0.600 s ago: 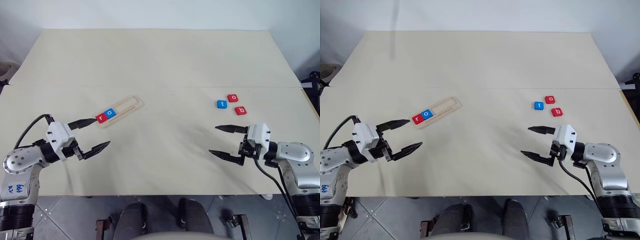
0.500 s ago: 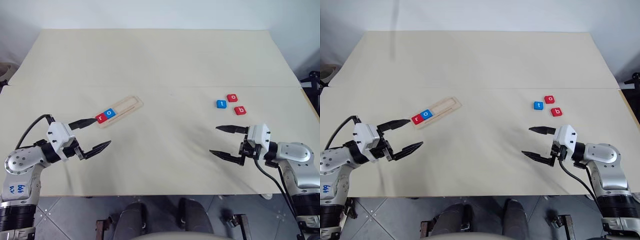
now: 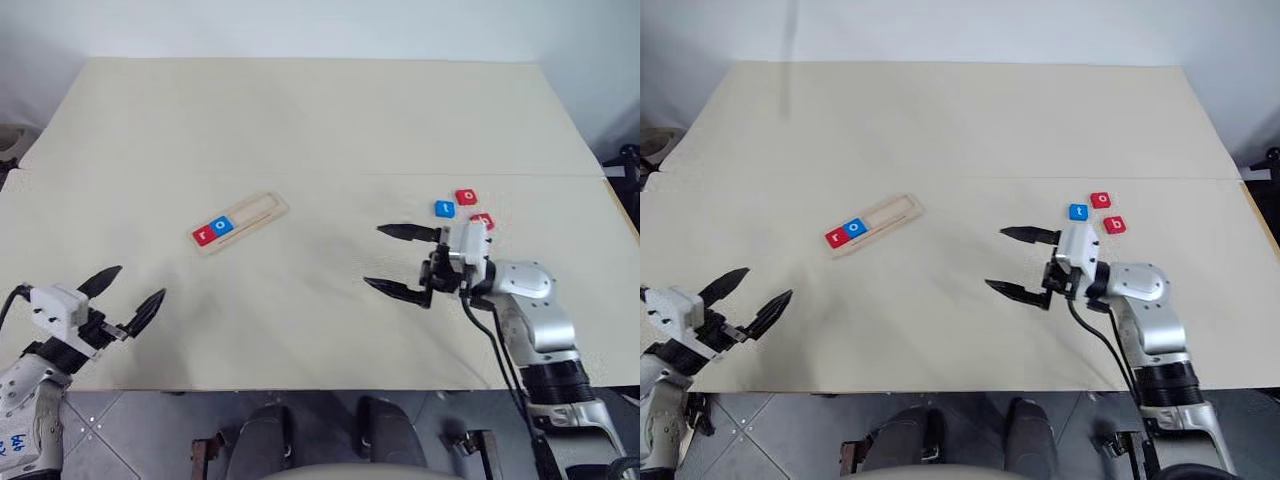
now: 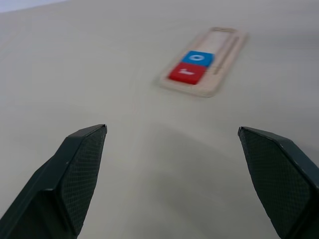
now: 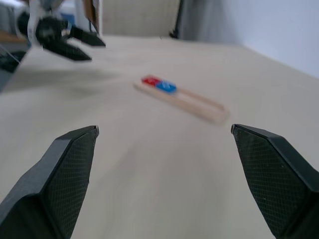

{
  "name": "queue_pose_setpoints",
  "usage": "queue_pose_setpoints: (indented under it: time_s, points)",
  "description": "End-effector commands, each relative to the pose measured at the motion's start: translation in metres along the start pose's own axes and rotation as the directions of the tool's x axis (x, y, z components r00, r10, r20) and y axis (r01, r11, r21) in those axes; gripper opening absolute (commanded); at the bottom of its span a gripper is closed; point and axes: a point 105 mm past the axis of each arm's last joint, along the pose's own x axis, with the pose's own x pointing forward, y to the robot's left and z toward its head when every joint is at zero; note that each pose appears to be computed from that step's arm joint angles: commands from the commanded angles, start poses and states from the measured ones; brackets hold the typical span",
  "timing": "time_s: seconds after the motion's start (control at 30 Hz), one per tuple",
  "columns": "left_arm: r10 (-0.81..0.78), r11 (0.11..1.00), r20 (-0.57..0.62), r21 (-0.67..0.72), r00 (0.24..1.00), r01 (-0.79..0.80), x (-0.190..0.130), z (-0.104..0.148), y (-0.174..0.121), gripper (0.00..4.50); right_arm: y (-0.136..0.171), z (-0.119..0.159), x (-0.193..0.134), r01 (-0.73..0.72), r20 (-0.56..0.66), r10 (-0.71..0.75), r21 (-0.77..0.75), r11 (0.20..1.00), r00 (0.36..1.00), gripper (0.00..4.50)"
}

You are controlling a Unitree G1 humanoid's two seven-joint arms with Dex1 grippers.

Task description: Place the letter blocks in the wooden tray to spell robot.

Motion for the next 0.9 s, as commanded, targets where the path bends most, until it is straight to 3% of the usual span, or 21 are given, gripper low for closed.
queue_pose_setpoints:
  time_s: [0.03,0.47,0.63,0.87,0.9]
  points:
    - [-0.065,0.998,0.036,0.002,0.997,0.065,0.014,0.014,0.003,4.5,-0.001,0.013,0.001,0.01,0.014,-0.009,-0.033,0.999,1.0,4.47]
    - [-0.393,0.913,-0.116,0.07,0.912,0.402,0.107,0.013,0.009,4.5,0.001,0.012,-0.027,0.084,-0.079,-0.087,-0.03,0.996,0.993,4.47]
    - [-0.479,0.867,-0.182,0.053,0.859,0.495,0.118,0.005,-0.001,4.5,0.005,0.014,-0.031,0.115,-0.093,-0.118,-0.03,0.993,0.989,4.47]
    - [-0.485,0.864,-0.246,0.012,0.839,0.503,0.12,-0.013,-0.004,4.5,0.008,0.017,-0.033,0.151,-0.097,-0.154,-0.031,0.988,0.983,4.47]
    - [-0.485,0.864,-0.251,0.008,0.837,0.503,0.119,-0.015,-0.005,4.31,0.008,0.017,-0.033,0.153,-0.099,-0.156,-0.031,0.988,0.983,4.49]
